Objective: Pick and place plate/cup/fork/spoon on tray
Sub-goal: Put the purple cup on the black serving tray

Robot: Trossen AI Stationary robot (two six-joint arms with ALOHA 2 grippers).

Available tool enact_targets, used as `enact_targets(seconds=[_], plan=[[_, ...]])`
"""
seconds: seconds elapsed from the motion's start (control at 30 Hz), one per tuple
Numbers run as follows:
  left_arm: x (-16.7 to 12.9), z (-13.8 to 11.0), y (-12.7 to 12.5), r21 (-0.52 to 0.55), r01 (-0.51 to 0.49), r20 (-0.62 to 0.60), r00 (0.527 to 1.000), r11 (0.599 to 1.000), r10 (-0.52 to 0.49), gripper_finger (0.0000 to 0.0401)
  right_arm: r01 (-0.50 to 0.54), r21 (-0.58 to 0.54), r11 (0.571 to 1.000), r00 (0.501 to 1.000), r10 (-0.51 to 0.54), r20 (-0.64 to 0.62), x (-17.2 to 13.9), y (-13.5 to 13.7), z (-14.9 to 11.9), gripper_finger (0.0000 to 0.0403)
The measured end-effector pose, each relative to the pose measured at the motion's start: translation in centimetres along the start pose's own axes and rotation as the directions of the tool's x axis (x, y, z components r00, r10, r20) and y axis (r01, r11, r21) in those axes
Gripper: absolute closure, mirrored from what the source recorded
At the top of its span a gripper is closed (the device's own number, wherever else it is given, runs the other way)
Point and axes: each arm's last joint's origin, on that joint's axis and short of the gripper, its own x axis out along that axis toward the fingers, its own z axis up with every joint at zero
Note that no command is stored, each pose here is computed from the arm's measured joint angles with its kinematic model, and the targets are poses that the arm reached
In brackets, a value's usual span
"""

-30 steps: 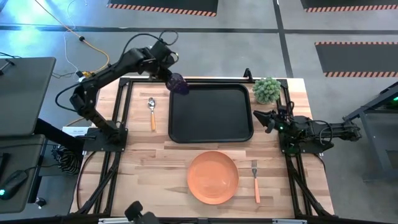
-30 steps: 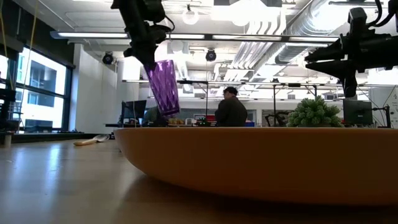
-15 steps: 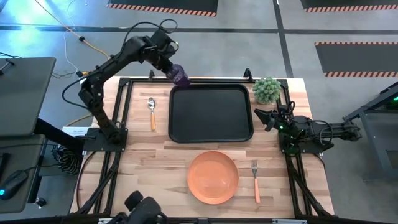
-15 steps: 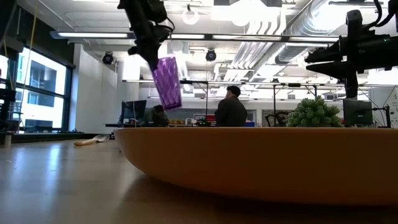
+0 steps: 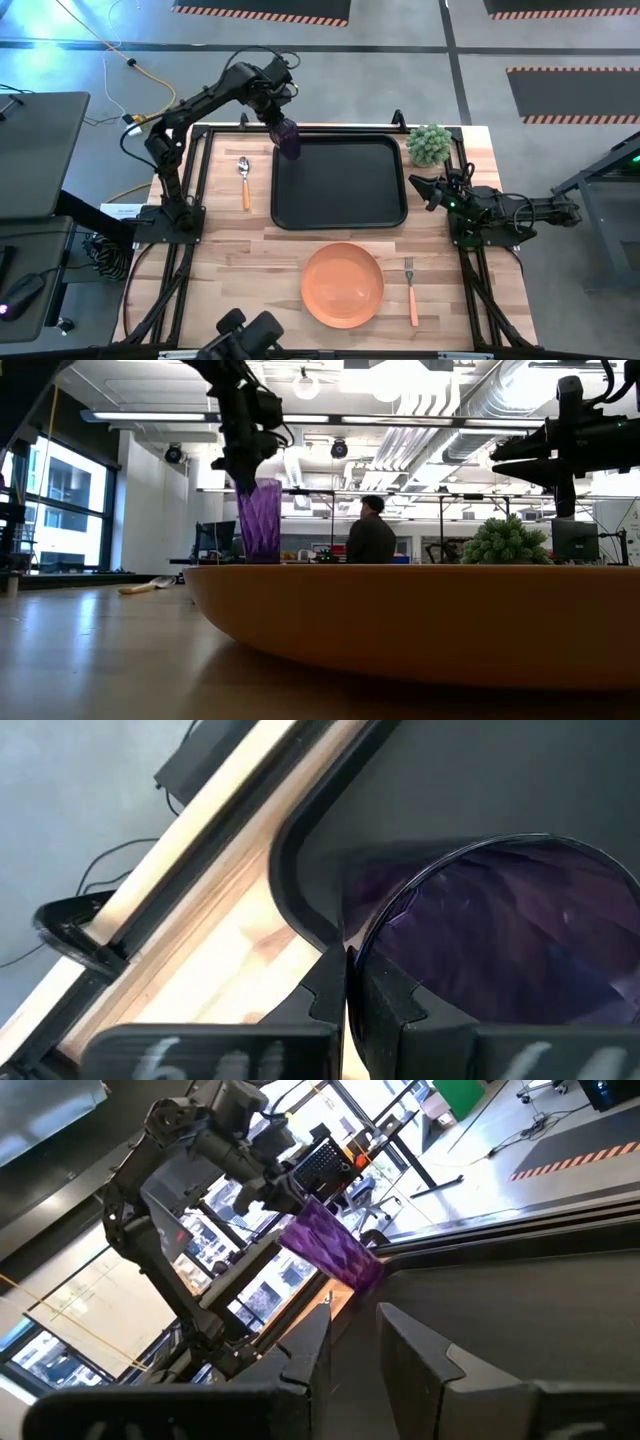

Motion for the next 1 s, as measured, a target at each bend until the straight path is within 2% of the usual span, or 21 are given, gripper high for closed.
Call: enact_targets(seconds=[0.3,1.0], plan=[[2.5,0.7,-0.8,0.024,0.005,-0.063,0.998,1.000,-0.004,0.0396,0.000,0.000,1.000,1.000,0.000,0.000,0.0,0.0,0.0,0.0327],[2.9,0.8,-0.7,0.054,0.006,-0.069,0.998,0.999,-0.002,0.0386,0.000,-0.001,1.000,1.000,0.000,0.000,0.0,0.0,0.0,0.0327]])
